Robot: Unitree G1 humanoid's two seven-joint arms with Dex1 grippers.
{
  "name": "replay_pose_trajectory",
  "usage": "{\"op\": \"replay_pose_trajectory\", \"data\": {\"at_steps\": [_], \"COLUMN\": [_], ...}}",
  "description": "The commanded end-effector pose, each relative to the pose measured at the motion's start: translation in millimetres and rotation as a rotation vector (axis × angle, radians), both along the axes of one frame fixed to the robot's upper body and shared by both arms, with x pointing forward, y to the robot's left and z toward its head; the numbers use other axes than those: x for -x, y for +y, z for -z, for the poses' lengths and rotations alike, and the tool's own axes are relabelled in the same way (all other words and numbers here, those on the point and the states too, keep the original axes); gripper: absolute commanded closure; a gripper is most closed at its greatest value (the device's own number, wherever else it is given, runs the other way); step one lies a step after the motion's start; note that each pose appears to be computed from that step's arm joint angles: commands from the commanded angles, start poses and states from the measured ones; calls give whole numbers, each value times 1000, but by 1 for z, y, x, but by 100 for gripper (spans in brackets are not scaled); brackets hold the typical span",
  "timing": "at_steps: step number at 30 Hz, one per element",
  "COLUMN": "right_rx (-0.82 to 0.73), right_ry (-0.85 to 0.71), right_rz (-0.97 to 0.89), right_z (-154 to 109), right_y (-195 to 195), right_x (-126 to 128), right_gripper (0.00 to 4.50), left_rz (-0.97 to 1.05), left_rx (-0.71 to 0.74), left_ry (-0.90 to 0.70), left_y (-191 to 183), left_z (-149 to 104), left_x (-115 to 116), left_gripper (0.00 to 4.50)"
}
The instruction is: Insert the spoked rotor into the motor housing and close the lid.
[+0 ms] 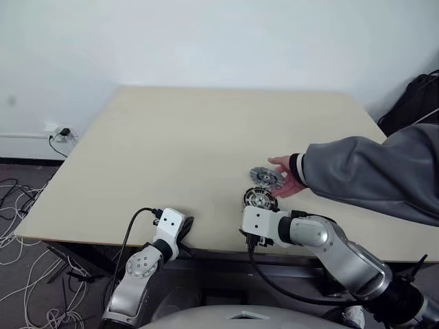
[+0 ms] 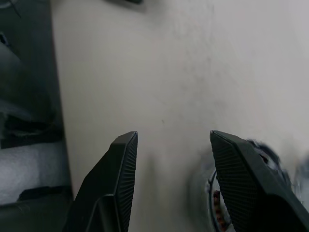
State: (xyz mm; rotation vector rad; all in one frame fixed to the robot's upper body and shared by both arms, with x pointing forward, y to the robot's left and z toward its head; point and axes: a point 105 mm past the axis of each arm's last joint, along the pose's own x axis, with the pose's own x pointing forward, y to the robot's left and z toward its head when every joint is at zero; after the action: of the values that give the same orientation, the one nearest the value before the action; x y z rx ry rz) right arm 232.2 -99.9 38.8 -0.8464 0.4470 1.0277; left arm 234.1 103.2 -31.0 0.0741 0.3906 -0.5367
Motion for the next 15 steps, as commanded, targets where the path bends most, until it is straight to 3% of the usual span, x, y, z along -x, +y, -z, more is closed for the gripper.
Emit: {"op": "replay_pose_trajectory", "data": {"at_steps": [1,15], "right_rx": [-1,-1], "right_ry": [-39,-27], "right_rz": [22,46], "right_z": [-9,-7], "right_y": [-4,-7], "right_x": [-6,-9], "right_gripper": [195,195], "left_rz": [10,11], "left_rx": [12,16], "left_ry": [-50,-54], "left_y": [-1,-2], "left_z": [-10,-10], "left_x": [-7,-8], "left_gripper": [450,450]}}
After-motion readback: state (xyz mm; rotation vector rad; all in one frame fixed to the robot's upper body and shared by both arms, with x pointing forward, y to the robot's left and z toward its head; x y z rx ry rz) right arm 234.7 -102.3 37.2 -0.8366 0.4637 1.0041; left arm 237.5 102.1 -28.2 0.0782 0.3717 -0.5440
